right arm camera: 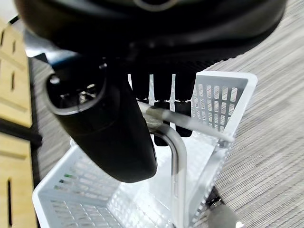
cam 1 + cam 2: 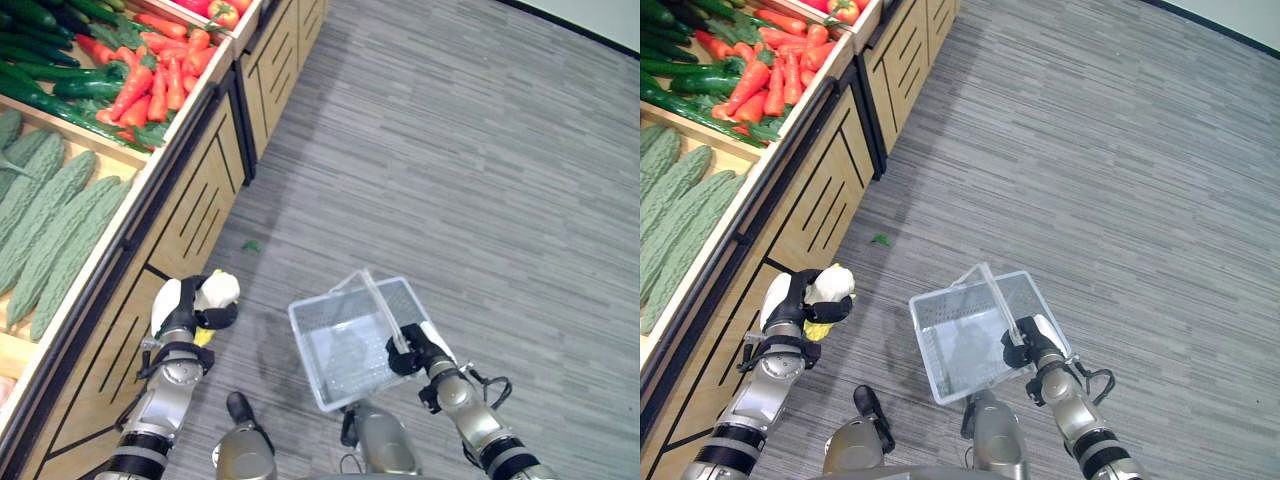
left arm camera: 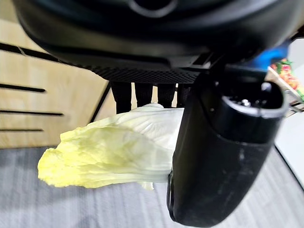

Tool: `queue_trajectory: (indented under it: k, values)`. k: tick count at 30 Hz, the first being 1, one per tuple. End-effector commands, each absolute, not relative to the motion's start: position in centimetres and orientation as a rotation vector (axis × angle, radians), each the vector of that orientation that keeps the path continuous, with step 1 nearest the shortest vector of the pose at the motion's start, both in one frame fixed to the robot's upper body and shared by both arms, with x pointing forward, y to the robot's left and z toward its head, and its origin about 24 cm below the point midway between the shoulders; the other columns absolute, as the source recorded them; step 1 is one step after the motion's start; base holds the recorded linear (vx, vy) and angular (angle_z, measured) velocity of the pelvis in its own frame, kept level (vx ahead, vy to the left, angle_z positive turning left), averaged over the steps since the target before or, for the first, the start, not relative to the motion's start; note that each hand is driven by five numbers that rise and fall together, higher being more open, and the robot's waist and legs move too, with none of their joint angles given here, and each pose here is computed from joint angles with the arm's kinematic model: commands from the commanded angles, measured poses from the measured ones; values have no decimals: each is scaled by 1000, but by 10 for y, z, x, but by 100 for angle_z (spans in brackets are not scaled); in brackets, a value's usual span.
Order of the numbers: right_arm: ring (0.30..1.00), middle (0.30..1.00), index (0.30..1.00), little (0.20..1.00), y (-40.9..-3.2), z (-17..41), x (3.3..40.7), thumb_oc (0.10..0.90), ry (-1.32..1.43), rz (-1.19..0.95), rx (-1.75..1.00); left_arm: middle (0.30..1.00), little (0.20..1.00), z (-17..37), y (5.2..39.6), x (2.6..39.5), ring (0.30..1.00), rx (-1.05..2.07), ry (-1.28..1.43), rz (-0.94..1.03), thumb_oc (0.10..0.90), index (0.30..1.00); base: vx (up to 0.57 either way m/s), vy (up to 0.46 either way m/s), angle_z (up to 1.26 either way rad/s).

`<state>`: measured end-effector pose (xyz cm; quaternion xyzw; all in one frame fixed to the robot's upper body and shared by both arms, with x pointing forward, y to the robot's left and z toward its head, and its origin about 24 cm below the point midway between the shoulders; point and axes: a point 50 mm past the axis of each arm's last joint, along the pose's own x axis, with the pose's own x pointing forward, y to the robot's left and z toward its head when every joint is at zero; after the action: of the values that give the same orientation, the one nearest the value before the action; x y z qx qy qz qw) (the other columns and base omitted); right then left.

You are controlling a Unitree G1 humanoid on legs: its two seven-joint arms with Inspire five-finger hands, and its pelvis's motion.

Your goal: Get the vegetables into the basket

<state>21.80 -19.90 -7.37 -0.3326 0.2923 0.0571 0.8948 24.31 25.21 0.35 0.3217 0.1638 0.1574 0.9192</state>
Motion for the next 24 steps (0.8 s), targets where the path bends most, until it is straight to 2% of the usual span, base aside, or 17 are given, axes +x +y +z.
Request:
queue_trajectory:
  k: [1,16,24]
  values:
    - [300,300,300,300,-200,-50,230,400,462,116,-733,300,300,22,262,243,300,658,228,376,400,300,-6,-109,-15]
    - [300,300,300,300,-209,-49,229,400,458,115,-769,300,300,14,254,245,300,601,243,376,400,300,2,-102,1]
    - [300,300,300,300,-214,-48,232,400,460,102,-789,300,300,27,247,253,300,637,173,342,400,300,112,228,-37]
